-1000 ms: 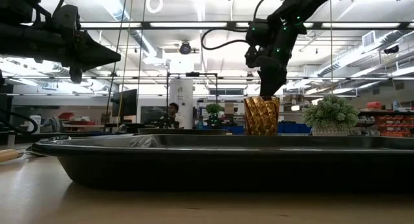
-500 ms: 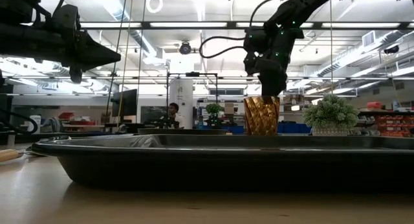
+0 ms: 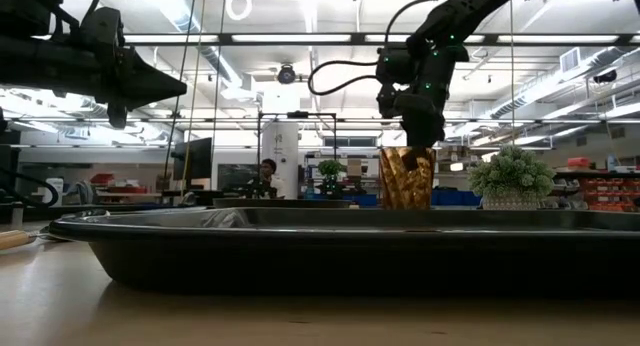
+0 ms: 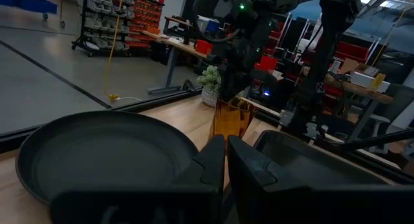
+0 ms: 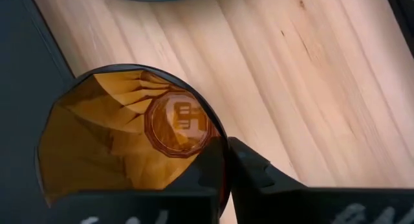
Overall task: Pick and place plate/cup/fork/spoon on tray
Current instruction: Put the brown cup to the top right on the black tray
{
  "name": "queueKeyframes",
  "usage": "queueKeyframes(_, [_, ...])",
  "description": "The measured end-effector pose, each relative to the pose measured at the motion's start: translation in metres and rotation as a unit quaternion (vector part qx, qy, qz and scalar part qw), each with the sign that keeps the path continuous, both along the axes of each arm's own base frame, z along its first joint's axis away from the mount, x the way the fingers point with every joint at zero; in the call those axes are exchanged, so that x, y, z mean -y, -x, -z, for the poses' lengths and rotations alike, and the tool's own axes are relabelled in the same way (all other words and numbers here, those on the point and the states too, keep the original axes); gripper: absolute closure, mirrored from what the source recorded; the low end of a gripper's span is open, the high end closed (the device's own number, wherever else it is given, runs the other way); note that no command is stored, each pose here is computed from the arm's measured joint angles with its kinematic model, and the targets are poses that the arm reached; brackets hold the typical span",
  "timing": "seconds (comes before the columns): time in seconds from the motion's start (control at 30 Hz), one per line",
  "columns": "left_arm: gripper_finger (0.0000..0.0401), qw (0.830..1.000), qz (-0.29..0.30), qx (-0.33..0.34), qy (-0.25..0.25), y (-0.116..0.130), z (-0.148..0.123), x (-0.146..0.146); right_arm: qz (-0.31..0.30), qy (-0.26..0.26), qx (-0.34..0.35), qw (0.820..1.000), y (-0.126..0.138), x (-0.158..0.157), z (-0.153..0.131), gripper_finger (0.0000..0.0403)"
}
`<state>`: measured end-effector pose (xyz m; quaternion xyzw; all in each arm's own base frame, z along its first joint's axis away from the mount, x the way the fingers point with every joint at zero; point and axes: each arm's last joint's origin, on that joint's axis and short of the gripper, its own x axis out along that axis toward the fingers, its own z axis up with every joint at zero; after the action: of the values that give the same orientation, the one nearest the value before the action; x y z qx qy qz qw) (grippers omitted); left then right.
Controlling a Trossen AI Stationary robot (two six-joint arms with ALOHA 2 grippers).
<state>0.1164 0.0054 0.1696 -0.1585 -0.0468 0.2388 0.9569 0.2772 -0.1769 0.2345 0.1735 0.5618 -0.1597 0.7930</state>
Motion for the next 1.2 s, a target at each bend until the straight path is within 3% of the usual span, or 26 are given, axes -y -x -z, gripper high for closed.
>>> queueKeyframes(0.27, [0.0376, 1.0, 0.0, 0.0, 0.0, 0.0, 0.0, 0.0, 0.002, 0.017, 0.017, 1.0, 0.002, 0.014, -0.05, 0.0391])
queueKeyframes(0.37, [0.0376, 1.0, 0.0, 0.0, 0.0, 0.0, 0.0, 0.0, -0.009, -0.002, 0.033, 0.999, 0.001, 0.012, -0.064, 0.0389])
queueKeyframes(0.53, [0.0376, 1.0, 0.0, 0.0, 0.0, 0.0, 0.0, 0.0, -0.066, -0.079, -0.009, 0.995, -0.001, -0.021, -0.061, 0.039])
queueKeyframes(0.73, [0.0376, 1.0, 0.0, 0.0, 0.0, 0.0, 0.0, 0.0, -0.103, -0.077, -0.044, 0.991, 0.001, -0.072, -0.05, 0.039])
queueKeyframes(0.83, [0.0376, 1.0, 0.0, 0.0, 0.0, 0.0, 0.0, 0.0, -0.106, -0.074, -0.033, 0.991, 0.015, -0.095, -0.036, 0.039])
queueKeyframes(0.97, [0.0376, 1.0, 0.0, 0.0, 0.0, 0.0, 0.0, 0.0, -0.064, -0.084, -0.032, 0.994, 0.047, -0.115, -0.012, 0.039])
queueKeyframes(1.2, [0.0376, 1.0, 0.0, 0.0, 0.0, 0.0, 0.0, 0.0, 0.024, -0.069, -0.047, 0.996, 0.098, -0.133, -0.006, 0.039])
